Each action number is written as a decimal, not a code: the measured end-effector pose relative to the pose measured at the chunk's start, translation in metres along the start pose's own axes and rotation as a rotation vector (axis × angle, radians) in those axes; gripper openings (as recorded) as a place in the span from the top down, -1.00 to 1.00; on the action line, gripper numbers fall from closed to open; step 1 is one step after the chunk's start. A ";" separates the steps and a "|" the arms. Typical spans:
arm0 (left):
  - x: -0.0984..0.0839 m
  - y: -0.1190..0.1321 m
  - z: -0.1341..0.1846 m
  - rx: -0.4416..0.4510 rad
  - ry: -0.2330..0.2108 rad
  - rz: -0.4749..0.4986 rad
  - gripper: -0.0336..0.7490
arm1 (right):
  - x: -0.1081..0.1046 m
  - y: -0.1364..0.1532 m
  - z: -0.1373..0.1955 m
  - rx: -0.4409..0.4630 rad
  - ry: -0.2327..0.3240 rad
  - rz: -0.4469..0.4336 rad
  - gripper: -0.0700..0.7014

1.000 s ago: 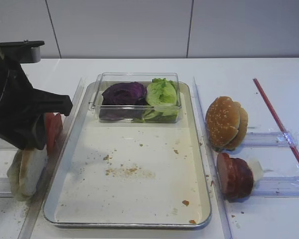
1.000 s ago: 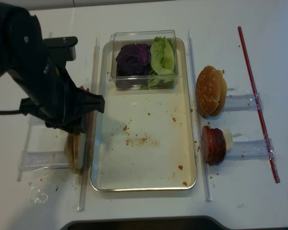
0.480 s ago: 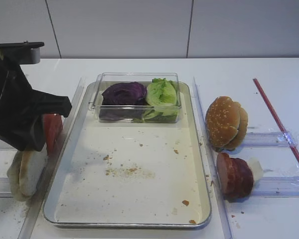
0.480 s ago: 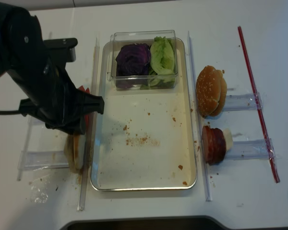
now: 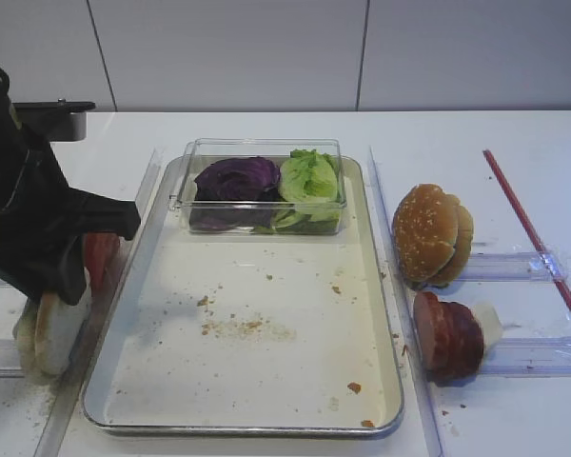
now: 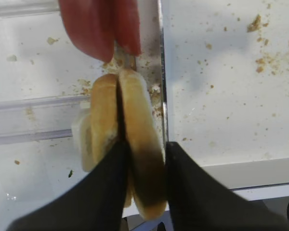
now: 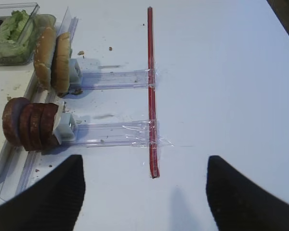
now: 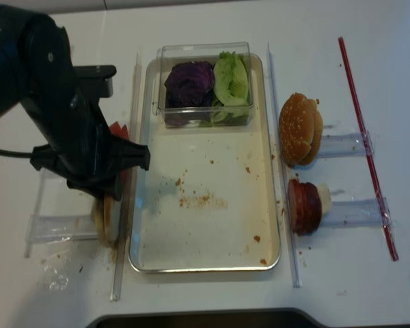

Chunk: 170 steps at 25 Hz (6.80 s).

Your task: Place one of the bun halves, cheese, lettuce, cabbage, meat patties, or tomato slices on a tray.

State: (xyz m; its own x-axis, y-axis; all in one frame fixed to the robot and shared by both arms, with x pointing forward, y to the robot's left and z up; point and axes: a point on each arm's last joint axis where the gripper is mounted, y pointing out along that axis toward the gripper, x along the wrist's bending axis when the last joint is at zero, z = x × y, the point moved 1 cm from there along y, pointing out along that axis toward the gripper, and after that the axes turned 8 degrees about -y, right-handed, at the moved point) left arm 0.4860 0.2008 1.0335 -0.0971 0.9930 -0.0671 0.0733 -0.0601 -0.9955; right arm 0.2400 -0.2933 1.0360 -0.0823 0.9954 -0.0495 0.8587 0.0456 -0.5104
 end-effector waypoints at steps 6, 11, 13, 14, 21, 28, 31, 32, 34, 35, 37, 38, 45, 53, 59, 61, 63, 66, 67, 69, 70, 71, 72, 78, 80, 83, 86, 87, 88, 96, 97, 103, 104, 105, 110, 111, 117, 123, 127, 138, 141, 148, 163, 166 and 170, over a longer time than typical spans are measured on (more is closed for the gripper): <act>0.001 0.000 0.000 0.001 0.026 -0.013 0.66 | 0.000 0.000 0.000 0.000 0.000 0.000 -0.55; 0.001 0.000 0.000 -0.001 0.029 -0.014 0.66 | 0.000 0.000 0.000 0.000 0.000 0.000 -0.55; 0.001 -0.001 0.000 -0.006 0.031 -0.012 0.66 | 0.000 0.000 0.000 0.002 0.000 0.000 -0.55; 0.001 -0.003 0.001 -0.010 0.031 -0.010 0.66 | 0.000 0.000 0.000 0.002 0.000 0.000 -0.55; 0.004 -0.019 0.007 -0.057 0.032 0.013 0.66 | 0.000 0.000 0.000 0.002 0.000 0.000 -0.55; 0.002 -0.036 0.008 -0.096 0.029 0.051 0.66 | 0.000 0.000 0.000 0.002 0.000 0.000 -0.55; 0.000 -0.042 0.006 -0.126 0.027 0.074 0.67 | 0.000 0.000 0.000 0.002 0.000 0.000 -0.55; -0.001 -0.044 0.005 -0.143 0.024 0.093 0.67 | 0.000 0.000 0.000 0.002 0.000 0.000 -0.55; -0.008 -0.045 0.003 -0.168 0.023 0.158 0.67 | 0.000 0.000 0.000 0.002 0.000 0.000 -0.55; -0.012 -0.046 0.001 -0.183 0.031 0.194 0.67 | 0.000 0.000 0.000 0.002 0.000 0.000 -0.55; -0.019 -0.048 0.001 -0.192 0.044 0.269 0.67 | 0.000 0.000 0.000 0.002 0.000 0.000 -0.55; -0.022 -0.049 0.001 -0.196 0.053 0.301 0.67 | 0.000 0.000 0.000 0.002 0.000 0.000 -0.55; -0.042 -0.040 0.006 -0.185 0.073 0.540 0.67 | 0.000 0.000 0.000 0.002 0.000 0.000 -0.55; -0.054 -0.008 0.015 -0.136 0.060 0.721 0.67 | 0.000 0.000 0.000 0.002 0.000 0.000 -0.55; -0.061 0.019 0.003 -0.059 0.021 0.760 0.67 | 0.000 0.000 0.000 0.002 0.000 0.000 -0.55; -0.061 0.034 -0.004 -0.029 0.004 0.748 0.67 | 0.000 0.000 0.000 0.002 0.000 0.000 -0.55; -0.060 0.043 -0.008 -0.015 -0.001 0.737 0.67 | 0.000 0.000 0.000 0.002 0.000 0.000 -0.55; -0.059 0.051 -0.011 0.003 -0.011 0.725 0.67 | 0.000 0.000 0.000 0.002 0.000 0.000 -0.55; -0.059 0.055 -0.012 0.012 -0.019 0.721 0.67 | 0.000 0.000 0.000 0.002 0.000 0.000 -0.55; -0.059 0.061 -0.013 0.031 -0.031 0.718 0.67 | 0.000 0.000 0.000 0.002 0.002 0.000 -0.55; -0.060 0.064 -0.013 0.043 -0.037 0.719 0.67 | 0.000 0.000 0.000 0.002 0.004 0.000 -0.55; -0.060 0.068 -0.013 0.062 -0.039 0.716 0.67 | 0.000 0.000 0.000 0.002 0.004 0.000 -0.55; -0.060 0.069 -0.014 0.065 -0.040 0.714 0.67 | 0.000 0.000 0.000 0.002 0.004 0.000 -0.55; -0.059 0.070 -0.014 0.065 -0.037 0.708 0.67 | 0.000 0.000 0.000 0.002 0.004 0.000 -0.55; -0.058 0.071 -0.015 0.059 -0.034 0.700 0.67 | 0.000 0.000 0.000 0.002 0.004 0.000 -0.55; -0.057 0.071 -0.015 0.057 -0.031 0.696 0.67 | 0.000 0.000 0.000 0.002 0.006 0.000 -0.55; -0.057 0.071 -0.015 0.056 -0.025 0.693 0.67 | 0.000 0.000 0.000 0.002 0.008 0.000 -0.55; -0.057 0.071 -0.015 0.056 -0.025 0.693 0.67 | 0.000 0.000 0.000 0.002 0.008 0.000 -0.55; -0.057 0.071 -0.015 0.056 -0.025 0.693 0.67 | 0.000 0.000 0.000 0.002 0.008 0.000 -0.55; -0.056 0.072 -0.014 0.052 0.012 0.682 0.49 | 0.000 0.000 0.000 0.000 0.008 0.000 -0.55; -0.056 0.072 -0.014 0.054 0.014 0.681 0.42 | 0.000 0.000 0.000 0.000 0.008 0.000 -0.55; -0.056 0.072 -0.013 0.060 0.016 0.683 -0.20 | 0.000 0.000 0.000 0.000 0.008 0.000 -0.55; -0.056 0.072 -0.012 0.068 0.018 0.685 -0.40 | 0.000 0.000 0.000 0.000 0.008 0.000 -0.55; -0.056 0.072 -0.012 0.070 0.019 0.686 -0.45 | 0.000 0.000 0.000 0.000 0.008 0.000 -0.55; -0.056 0.071 -0.011 0.081 0.039 0.690 -0.55 | 0.000 0.000 0.000 0.000 0.008 0.000 -0.54; -0.056 0.071 -0.010 0.086 0.045 0.692 -0.55 | 0.000 0.000 0.000 0.000 0.008 0.000 -0.55; -0.057 0.066 -0.011 0.094 0.112 0.677 -0.56 | 0.000 0.000 0.000 0.000 0.008 0.000 -0.55; -0.058 0.044 -0.024 0.096 0.168 0.606 -0.56 | 0.000 0.000 0.000 0.000 0.008 0.000 -0.55; -0.050 0.029 -0.032 0.107 0.230 0.464 -0.56 | 0.000 0.000 0.000 0.000 0.008 0.000 -0.55; -0.035 -0.031 -0.071 -0.108 0.281 0.177 -0.53 | 0.000 0.000 0.000 0.000 0.008 0.000 -0.55; -0.027 -0.045 -0.076 -0.172 0.270 0.099 -0.49 | 0.000 0.000 0.000 0.000 0.008 0.000 -0.55; -0.014 -0.063 -0.073 -0.248 0.271 0.003 -0.45 | 0.000 0.000 0.000 0.000 0.008 0.000 -0.55; 0.063 -0.105 -0.056 -0.362 0.090 -0.053 -0.45 | 0.000 0.000 0.000 0.000 0.008 0.000 -0.55; 0.083 -0.113 -0.040 -0.381 0.043 -0.066 -0.45 | 0.000 0.000 0.000 0.002 0.008 0.000 -0.55; 0.096 -0.119 -0.012 -0.404 0.009 -0.074 -0.45 | 0.000 0.000 0.000 0.002 0.008 0.000 -0.55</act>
State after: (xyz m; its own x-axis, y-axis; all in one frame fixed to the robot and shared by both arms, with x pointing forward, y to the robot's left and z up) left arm 0.4802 0.3049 1.1462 -0.1086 0.9941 0.0059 0.4503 0.0545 -0.8912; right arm 0.2399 -0.2933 1.0358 -0.0784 0.9960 -0.0425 0.8577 0.0457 -0.5121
